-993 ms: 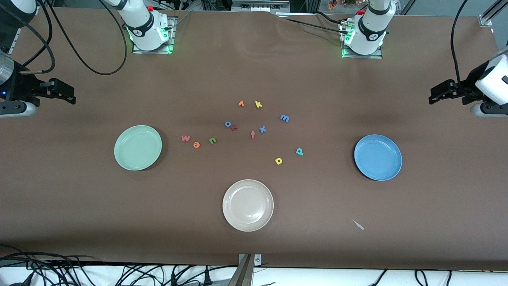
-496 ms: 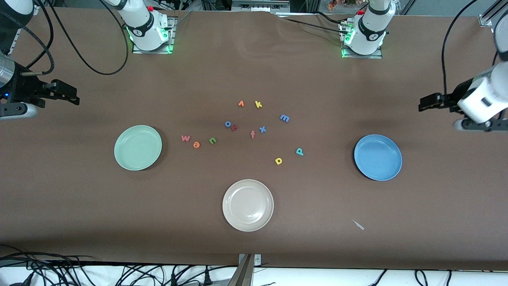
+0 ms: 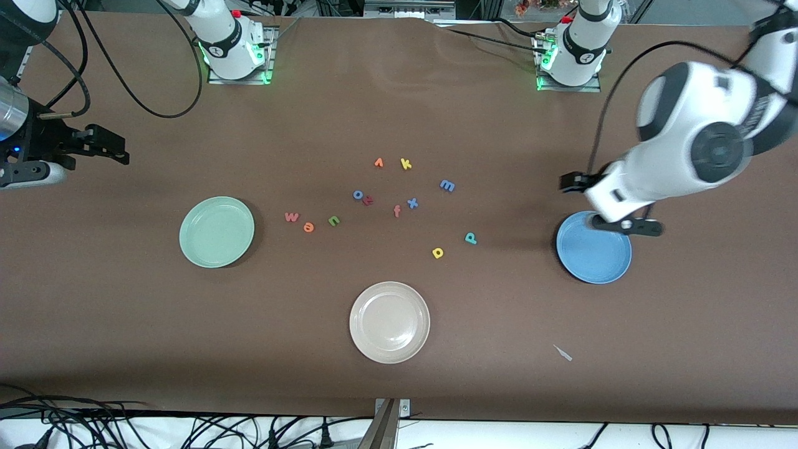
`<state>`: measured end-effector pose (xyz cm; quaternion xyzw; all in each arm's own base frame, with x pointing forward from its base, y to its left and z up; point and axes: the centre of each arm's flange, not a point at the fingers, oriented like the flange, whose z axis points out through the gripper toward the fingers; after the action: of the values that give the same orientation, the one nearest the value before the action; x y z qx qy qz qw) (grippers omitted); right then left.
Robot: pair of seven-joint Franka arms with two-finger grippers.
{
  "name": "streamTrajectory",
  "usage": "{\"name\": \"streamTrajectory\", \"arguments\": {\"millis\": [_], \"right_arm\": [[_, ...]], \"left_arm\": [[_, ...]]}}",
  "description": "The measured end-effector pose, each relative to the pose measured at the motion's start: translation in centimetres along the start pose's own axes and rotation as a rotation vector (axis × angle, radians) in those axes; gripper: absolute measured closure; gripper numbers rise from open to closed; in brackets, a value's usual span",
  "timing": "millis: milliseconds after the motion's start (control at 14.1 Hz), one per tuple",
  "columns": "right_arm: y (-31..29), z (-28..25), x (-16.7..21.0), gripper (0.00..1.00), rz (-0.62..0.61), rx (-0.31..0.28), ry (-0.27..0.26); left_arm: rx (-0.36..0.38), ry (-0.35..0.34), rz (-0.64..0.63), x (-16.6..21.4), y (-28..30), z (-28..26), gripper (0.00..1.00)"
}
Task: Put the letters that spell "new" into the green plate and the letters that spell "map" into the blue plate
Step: 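Reach the left gripper to the teal d while the right gripper reaches the pink m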
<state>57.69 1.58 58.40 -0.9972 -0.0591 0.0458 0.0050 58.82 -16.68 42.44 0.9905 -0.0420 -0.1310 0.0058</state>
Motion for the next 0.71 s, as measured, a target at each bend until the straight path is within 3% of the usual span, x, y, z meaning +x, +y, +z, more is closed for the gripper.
{"name": "streamTrajectory", "arguments": {"millis": [355, 709], "right_arm": [[-0.3, 1.4, 0.8, 0.00, -0.005, -0.003, -0.024], [-2.3, 3.8, 2.4, 0.01, -0.038, -0.011, -0.046]], "left_arm": [[-0.020, 0.070, -0.174, 2.5, 9.4, 8.7, 0.00], [-0.071, 0.092, -0.555, 4.0, 14.6, 18.0, 0.00]]}}
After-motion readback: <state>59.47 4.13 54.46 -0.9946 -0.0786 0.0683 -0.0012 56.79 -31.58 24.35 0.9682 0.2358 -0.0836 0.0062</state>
